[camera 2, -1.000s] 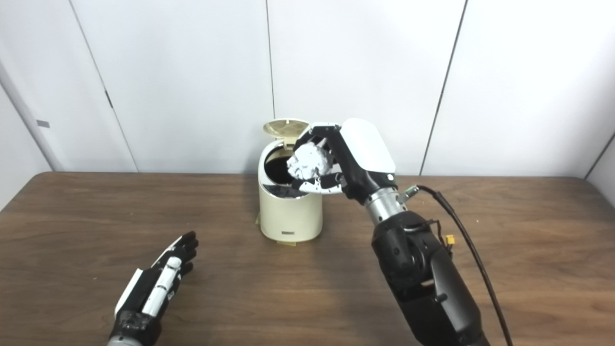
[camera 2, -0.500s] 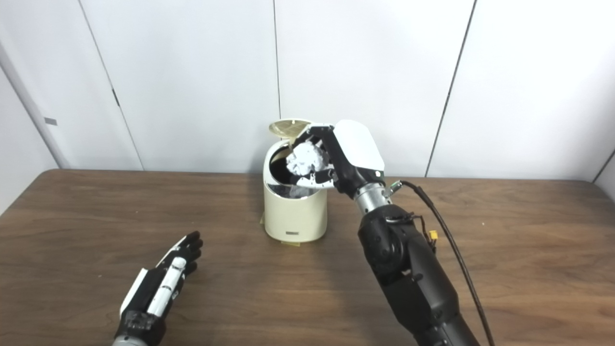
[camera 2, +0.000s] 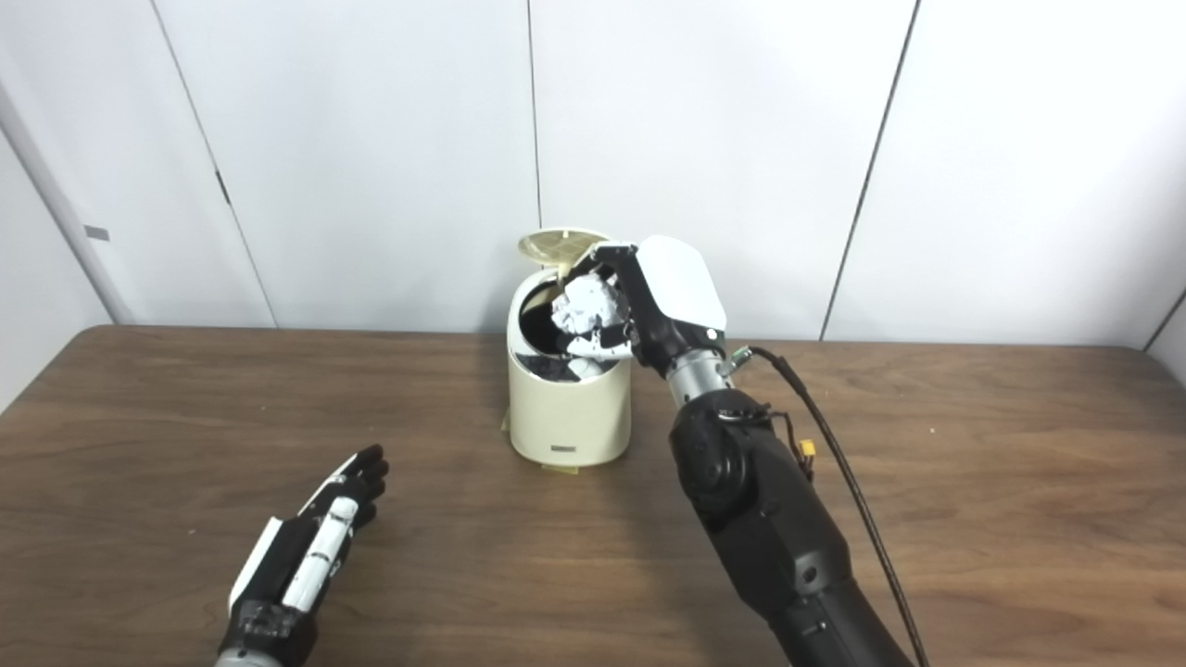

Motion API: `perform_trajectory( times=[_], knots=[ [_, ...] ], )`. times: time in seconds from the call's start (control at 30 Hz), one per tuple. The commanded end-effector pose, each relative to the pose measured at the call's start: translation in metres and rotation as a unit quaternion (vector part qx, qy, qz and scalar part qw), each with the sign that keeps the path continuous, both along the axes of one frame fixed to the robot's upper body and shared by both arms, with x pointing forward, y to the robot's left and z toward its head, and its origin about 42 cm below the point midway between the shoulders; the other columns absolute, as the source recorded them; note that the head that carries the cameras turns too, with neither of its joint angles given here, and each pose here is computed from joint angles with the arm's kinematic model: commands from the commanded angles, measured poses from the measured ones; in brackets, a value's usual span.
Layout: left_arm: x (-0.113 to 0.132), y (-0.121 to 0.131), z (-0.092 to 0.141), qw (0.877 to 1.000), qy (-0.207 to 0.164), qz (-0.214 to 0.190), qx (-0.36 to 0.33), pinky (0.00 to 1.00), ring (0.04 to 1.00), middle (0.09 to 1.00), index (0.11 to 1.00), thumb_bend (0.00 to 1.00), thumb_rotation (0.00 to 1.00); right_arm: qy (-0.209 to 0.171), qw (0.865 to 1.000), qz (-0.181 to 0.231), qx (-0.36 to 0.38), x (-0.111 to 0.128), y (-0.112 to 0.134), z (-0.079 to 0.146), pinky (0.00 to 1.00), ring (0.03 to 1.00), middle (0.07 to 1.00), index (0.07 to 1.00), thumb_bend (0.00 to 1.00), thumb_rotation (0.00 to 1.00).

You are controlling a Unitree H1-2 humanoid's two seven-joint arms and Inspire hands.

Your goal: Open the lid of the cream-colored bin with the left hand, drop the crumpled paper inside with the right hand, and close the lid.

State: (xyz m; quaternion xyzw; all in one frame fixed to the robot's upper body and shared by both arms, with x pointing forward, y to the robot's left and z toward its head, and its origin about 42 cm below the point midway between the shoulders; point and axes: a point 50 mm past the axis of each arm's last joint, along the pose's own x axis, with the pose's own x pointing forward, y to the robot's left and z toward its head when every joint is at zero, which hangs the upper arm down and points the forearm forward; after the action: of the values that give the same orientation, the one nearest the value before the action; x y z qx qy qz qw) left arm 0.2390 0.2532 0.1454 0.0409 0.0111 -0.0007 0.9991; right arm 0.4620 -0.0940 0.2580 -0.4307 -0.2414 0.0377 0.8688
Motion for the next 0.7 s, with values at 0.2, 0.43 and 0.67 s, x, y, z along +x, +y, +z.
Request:
perform_trajectory(
  times=[0.2, 0.43, 0.67],
  knots=[
    [-0.011, -0.008, -0.001, 1.0, -0.009, 0.004, -0.018, 0.98, 0.959, 0.943, 0.981, 0.54, 0.83, -0.047, 0.998, 0.025, 0.019, -0.001, 0.018, 0.035, 0.32, 0.387, 0.512, 0.52, 0.49, 0.0],
    [-0.011, -0.011, 0.0, 1.0, -0.01, 0.006, -0.019, 0.97, 0.956, 0.944, 0.977, 0.53, 0.82, -0.029, 0.999, 0.024, 0.012, 0.0, 0.022, 0.029, 0.33, 0.386, 0.512, 0.52, 0.5, 0.0],
    [-0.012, -0.01, 0.001, 1.0, -0.009, 0.008, -0.017, 0.98, 0.961, 0.944, 0.974, 0.55, 0.83, 0.019, 0.999, 0.023, -0.012, 0.002, 0.02, 0.024, 0.37, 0.404, 0.515, 0.562, 0.49, 0.0]
  ],
)
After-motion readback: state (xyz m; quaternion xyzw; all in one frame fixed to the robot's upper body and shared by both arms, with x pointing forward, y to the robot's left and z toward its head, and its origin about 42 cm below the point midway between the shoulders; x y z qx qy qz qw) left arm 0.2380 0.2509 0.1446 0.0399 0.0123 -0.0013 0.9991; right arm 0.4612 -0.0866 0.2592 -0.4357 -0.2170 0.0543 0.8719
